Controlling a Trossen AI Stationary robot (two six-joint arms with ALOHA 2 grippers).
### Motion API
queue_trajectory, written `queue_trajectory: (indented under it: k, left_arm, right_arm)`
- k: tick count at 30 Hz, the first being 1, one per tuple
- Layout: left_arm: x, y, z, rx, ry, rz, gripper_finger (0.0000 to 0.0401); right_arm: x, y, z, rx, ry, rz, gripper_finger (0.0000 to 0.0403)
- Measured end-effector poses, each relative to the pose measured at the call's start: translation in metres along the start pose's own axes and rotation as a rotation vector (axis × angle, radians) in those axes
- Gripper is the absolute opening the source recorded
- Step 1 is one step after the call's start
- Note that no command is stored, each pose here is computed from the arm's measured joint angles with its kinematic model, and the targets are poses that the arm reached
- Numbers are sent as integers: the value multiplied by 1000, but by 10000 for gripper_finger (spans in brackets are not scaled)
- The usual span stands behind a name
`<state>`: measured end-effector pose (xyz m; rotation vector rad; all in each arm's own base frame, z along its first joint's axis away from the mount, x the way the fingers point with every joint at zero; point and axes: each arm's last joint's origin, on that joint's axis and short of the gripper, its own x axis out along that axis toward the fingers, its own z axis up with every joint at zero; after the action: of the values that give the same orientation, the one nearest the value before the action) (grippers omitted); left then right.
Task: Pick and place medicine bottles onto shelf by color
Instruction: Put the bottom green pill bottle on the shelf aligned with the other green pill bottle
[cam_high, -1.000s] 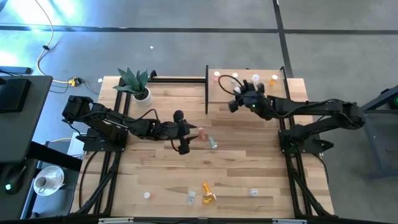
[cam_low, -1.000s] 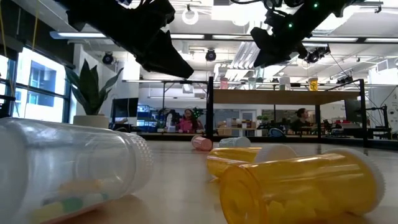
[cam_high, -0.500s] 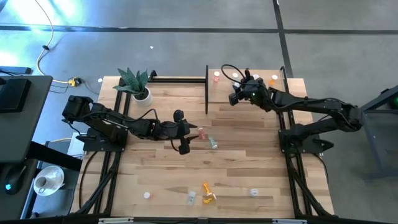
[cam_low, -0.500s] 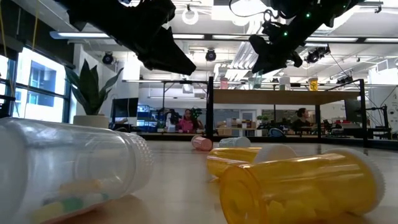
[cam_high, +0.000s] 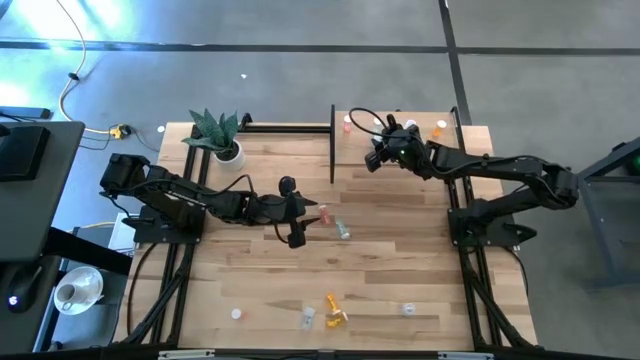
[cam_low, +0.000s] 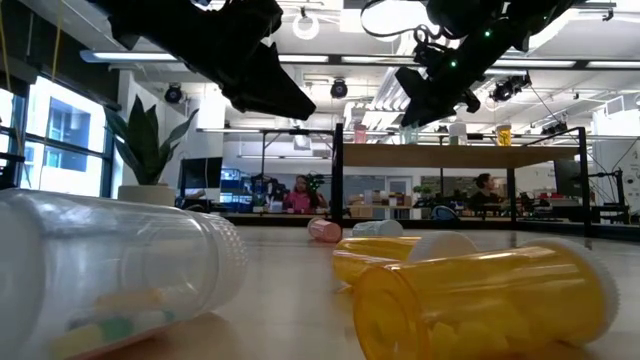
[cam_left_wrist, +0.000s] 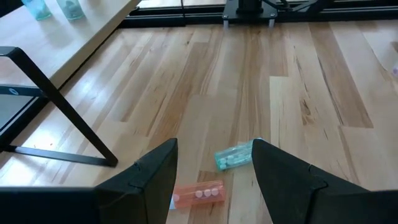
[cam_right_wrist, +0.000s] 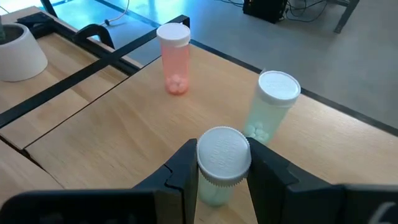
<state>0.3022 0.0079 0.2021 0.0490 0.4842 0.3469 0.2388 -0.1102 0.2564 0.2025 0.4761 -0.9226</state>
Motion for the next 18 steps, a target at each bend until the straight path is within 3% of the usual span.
queue_trajectory:
  k: [18]
  left_arm:
    - [0,0,0,1,1,0,195]
  right_arm:
    - [1,0,-2,-7,11,-9,166]
